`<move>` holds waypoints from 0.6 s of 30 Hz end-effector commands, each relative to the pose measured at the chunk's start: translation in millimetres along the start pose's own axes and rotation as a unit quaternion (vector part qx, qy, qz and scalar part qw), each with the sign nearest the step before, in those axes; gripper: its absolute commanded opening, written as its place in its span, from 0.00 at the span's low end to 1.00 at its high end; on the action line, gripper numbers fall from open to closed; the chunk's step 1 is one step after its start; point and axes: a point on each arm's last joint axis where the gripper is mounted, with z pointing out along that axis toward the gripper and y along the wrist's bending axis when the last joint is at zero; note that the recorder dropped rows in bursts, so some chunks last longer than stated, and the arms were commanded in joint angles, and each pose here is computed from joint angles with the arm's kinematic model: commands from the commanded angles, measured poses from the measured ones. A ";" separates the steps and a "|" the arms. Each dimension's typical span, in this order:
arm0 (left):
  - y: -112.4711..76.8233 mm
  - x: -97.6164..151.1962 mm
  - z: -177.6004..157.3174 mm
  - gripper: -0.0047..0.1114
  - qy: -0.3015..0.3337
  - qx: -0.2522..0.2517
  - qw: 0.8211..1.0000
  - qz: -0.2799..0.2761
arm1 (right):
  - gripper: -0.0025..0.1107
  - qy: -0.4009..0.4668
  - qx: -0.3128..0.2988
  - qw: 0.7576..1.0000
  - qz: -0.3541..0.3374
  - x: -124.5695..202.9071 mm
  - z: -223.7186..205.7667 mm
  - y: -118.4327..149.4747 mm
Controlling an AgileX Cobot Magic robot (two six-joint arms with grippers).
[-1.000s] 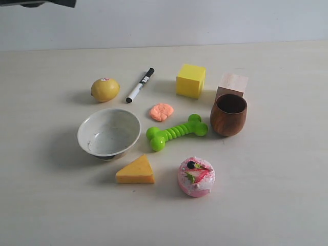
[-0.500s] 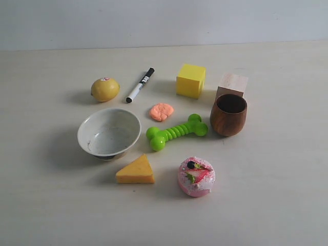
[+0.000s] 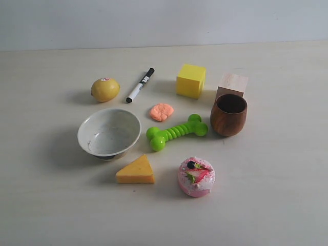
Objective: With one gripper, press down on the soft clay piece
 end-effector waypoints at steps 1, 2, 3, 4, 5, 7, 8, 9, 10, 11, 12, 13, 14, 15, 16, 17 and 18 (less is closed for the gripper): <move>17.0 36.2 -15.3 0.04 -0.050 -0.039 0.998 -0.028 | 0.02 -0.007 -0.001 1.000 0.001 0.3 0.1 0.2; 19.5 43.3 -17.7 0.04 -0.055 -0.046 0.997 -0.033 | 0.02 -0.007 -0.001 1.000 0.001 0.3 0.1 0.2; 22.4 52.0 -20.1 0.04 -0.062 -0.055 0.996 -0.039 | 0.02 -0.007 -0.001 1.000 0.001 0.3 0.1 0.2; 24.9 60.6 -22.0 0.04 -0.066 -0.064 0.995 -0.047 | 0.02 -0.007 -0.001 1.000 0.001 0.3 0.1 0.2; 27.3 69.1 -23.4 0.04 -0.068 -0.072 0.994 -0.053 | 0.02 -0.007 -0.001 1.000 0.001 0.3 0.1 0.2; 30.8 83.8 -26.3 0.04 -0.072 -0.087 0.992 -0.059 | 0.02 -0.007 -0.001 1.000 0.001 0.3 0.1 0.2; 32.4 91.8 -27.0 0.04 -0.070 -0.094 0.991 -0.065 | 0.02 -0.007 -0.001 1.000 0.001 0.3 0.1 0.2; 33.8 99.9 -26.9 0.04 -0.066 -0.099 0.991 -0.067 | 0.02 -0.007 -0.001 1.000 0.001 0.3 0.1 0.2; 34.9 107.4 -27.6 0.04 -0.064 -0.105 0.990 -0.071 | 0.02 -0.007 -0.001 1.000 0.001 0.3 0.1 0.2; 35.8 114.6 -28.3 0.04 -0.062 -0.110 0.989 -0.073 | 0.02 -0.007 -0.001 1.000 0.001 0.3 0.1 0.2; 36.4 120.0 -28.9 0.04 -0.061 -0.113 0.989 -0.075 | 0.02 -0.007 -0.001 1.000 0.001 0.3 0.1 0.2; 36.7 126.2 -29.6 0.04 -0.061 -0.115 0.988 -0.077 | 0.02 -0.007 -0.001 1.000 0.001 0.3 0.1 0.2; 36.8 131.8 -30.3 0.04 -0.062 -0.116 0.988 -0.078 | 0.02 -0.007 -0.001 1.000 0.001 0.3 0.1 0.2; 36.6 136.0 -30.9 0.04 -0.063 -0.116 0.988 -0.080 | 0.02 -0.007 -0.001 1.000 0.001 0.3 0.1 0.2; 36.4 140.7 -31.6 0.04 -0.065 -0.116 0.988 -0.080 | 0.02 -0.007 -0.001 1.000 0.001 0.3 0.1 0.2; 36.2 144.7 -32.4 0.04 -0.067 -0.115 0.988 -0.082 | 0.02 -0.007 -0.001 1.000 0.001 0.3 0.1 0.2; 36.0 147.4 -33.4 0.04 -0.071 -0.114 0.987 -0.082 | 0.02 -0.007 -0.001 1.000 0.001 0.3 0.1 0.2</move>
